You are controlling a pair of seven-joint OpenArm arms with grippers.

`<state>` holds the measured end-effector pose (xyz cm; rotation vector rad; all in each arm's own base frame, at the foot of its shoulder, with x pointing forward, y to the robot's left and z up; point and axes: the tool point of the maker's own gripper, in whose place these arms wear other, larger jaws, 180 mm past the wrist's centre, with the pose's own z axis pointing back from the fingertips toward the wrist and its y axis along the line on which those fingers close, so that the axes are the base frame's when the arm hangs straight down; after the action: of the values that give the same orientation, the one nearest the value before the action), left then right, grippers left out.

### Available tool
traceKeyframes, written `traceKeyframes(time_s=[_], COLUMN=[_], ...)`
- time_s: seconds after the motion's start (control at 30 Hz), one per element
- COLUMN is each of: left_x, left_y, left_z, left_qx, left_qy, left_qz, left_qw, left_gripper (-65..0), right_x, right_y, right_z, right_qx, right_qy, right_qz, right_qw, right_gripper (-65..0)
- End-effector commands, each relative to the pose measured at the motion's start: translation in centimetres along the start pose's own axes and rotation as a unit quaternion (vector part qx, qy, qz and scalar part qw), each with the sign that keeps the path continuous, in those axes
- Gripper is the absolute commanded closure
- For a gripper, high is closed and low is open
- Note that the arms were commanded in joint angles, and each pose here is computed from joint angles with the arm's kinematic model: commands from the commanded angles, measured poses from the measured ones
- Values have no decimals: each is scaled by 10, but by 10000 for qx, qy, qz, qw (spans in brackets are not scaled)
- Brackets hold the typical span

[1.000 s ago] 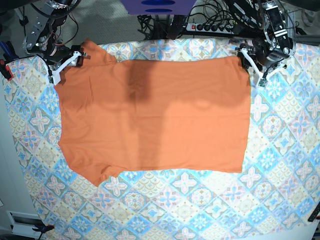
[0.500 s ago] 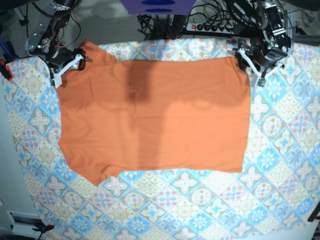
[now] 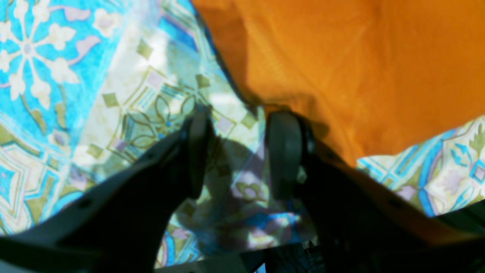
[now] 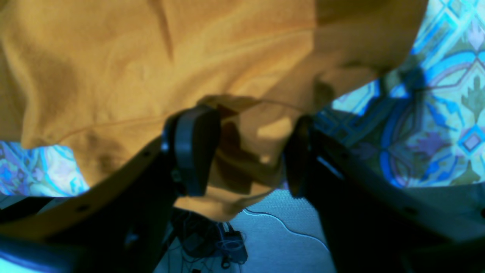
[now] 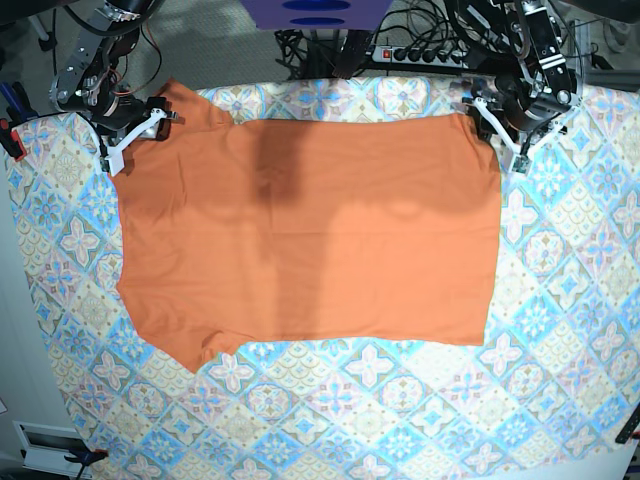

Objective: Fold the T-shirt properly
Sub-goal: 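Pull the shoulder edges apart with both grippers to straighten the shirt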

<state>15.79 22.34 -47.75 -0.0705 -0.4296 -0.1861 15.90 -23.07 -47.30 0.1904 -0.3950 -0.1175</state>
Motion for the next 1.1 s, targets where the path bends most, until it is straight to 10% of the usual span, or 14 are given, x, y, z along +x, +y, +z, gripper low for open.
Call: traceKeyframes(time_s=[0.0,0.33,1.07], left_x=[-18,-12,-13], left_y=[-26,-67,-73], left_z=[-5,-13,-1], left_qx=[-422,-916,-1457], left_qy=[311,355,18], left_qz=[-38,-464,65], left_qw=[9986,9941,9893], left_gripper=[-248,-248,-256], right_x=[2,-8,-18], right_y=[1,-10,-14], right_z=[1,1,0], right_qx=[36,-305,-552], right_qy=[-10,266,521], right_qz=[38,238,402], right_qw=[10000,9989,9963], right_gripper=[-275,-83,-78])
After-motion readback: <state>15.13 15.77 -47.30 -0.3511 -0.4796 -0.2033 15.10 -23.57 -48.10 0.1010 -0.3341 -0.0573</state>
